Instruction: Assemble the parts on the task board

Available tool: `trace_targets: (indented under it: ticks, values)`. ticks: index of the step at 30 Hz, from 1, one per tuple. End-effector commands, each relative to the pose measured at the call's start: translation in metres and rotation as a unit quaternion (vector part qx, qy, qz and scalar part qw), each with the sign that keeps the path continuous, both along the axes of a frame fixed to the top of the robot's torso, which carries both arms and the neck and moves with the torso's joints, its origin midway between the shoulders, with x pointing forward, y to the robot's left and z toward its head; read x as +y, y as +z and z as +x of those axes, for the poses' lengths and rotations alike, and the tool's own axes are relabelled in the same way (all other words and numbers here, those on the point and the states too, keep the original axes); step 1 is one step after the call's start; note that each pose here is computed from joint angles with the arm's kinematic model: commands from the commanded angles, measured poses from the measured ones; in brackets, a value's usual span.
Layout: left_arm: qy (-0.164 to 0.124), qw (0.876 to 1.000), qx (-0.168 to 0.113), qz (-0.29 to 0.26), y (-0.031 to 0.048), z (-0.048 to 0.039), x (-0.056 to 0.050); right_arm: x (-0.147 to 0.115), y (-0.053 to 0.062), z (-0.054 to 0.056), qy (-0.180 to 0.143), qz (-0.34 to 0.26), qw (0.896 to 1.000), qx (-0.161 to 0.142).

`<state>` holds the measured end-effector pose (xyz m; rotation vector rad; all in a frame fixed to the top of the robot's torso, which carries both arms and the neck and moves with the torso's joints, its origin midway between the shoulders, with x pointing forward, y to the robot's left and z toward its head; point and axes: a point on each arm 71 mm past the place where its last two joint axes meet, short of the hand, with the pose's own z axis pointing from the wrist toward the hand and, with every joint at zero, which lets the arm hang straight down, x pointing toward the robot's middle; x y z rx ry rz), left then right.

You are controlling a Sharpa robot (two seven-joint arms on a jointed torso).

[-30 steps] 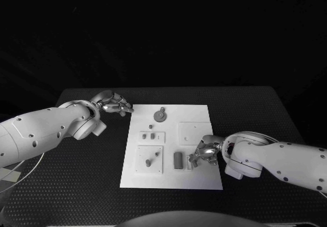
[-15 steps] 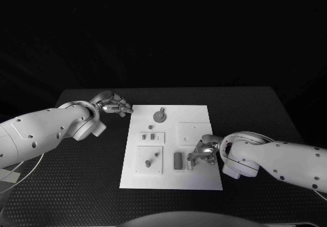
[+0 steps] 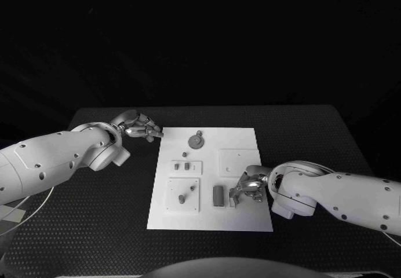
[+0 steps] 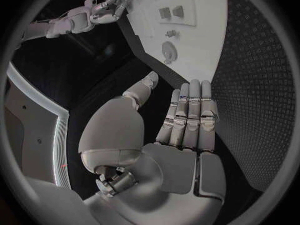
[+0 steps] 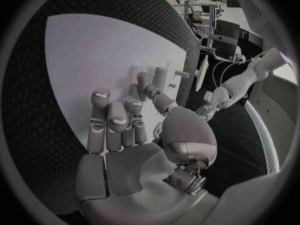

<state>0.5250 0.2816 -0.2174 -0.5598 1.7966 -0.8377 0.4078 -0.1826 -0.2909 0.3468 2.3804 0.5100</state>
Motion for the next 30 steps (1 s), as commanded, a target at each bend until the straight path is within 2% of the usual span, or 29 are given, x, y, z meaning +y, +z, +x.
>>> trace_targets:
  ticks: [1,16,21,30]
  values:
    - [-0.007,1.000,0.001,-0.001,0.0005,-0.0004,-0.0015,0.0030,-0.0013,-0.0038,0.012,-0.001,1.000,0.009]
    - [-0.007,1.000,0.000,-0.001,0.0005,-0.0003,-0.0015,0.0026,-0.0022,-0.0038,0.010,-0.004,1.000,0.009]
    - [-0.007,1.000,0.000,-0.001,0.0005,-0.0003,-0.0019,0.0001,-0.0025,-0.0004,-0.005,-0.003,1.000,-0.001]
    - [-0.006,1.000,0.000,0.000,0.0005,-0.0002,-0.0012,0.0014,-0.0052,0.0001,-0.010,0.000,1.000,0.003]
